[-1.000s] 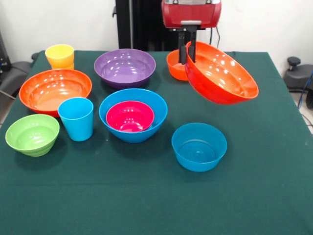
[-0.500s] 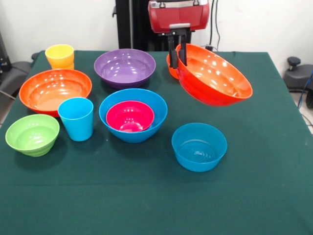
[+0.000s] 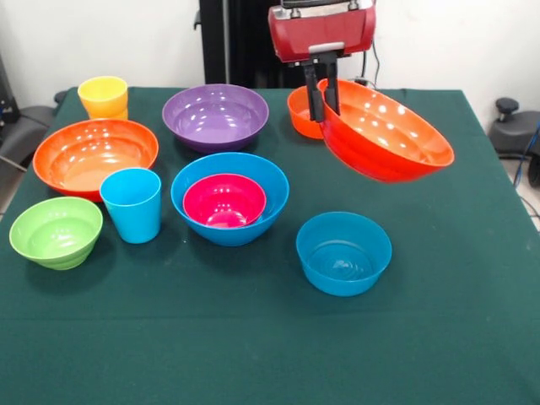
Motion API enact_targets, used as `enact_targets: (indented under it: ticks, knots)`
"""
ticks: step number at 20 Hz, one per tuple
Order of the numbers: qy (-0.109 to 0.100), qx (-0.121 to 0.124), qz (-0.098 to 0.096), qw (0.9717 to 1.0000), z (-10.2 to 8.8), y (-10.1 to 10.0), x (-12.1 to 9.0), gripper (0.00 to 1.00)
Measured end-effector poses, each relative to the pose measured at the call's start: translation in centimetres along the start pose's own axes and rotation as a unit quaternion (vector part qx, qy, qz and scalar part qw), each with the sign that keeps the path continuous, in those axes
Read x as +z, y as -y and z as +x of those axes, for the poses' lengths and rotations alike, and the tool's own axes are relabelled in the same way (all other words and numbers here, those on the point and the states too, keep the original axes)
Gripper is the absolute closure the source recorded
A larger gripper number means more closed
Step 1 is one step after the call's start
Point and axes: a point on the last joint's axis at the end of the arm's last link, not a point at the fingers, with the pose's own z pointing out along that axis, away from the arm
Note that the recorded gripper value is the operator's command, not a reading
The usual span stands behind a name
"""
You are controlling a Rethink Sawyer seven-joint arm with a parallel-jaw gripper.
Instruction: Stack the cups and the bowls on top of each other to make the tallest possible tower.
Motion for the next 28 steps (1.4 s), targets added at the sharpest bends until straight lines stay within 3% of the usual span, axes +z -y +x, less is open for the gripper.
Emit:
enact_targets:
  ticks: [8,18,21,28]
  knots:
    - [-0.003,-0.024,-0.022,0.9995,-0.8,-0.6,-0.3,1.0]
    - [-0.011,-0.041,-0.004,0.9991,-1.5,-0.3,-2.2,1.0]
    - [-0.01,-0.036,0.0,0.9993,-1.9,0.9,-2.9,1.0]
    - [-0.013,-0.012,0.014,0.9998,-3.2,7.8,-4.1,1.0]
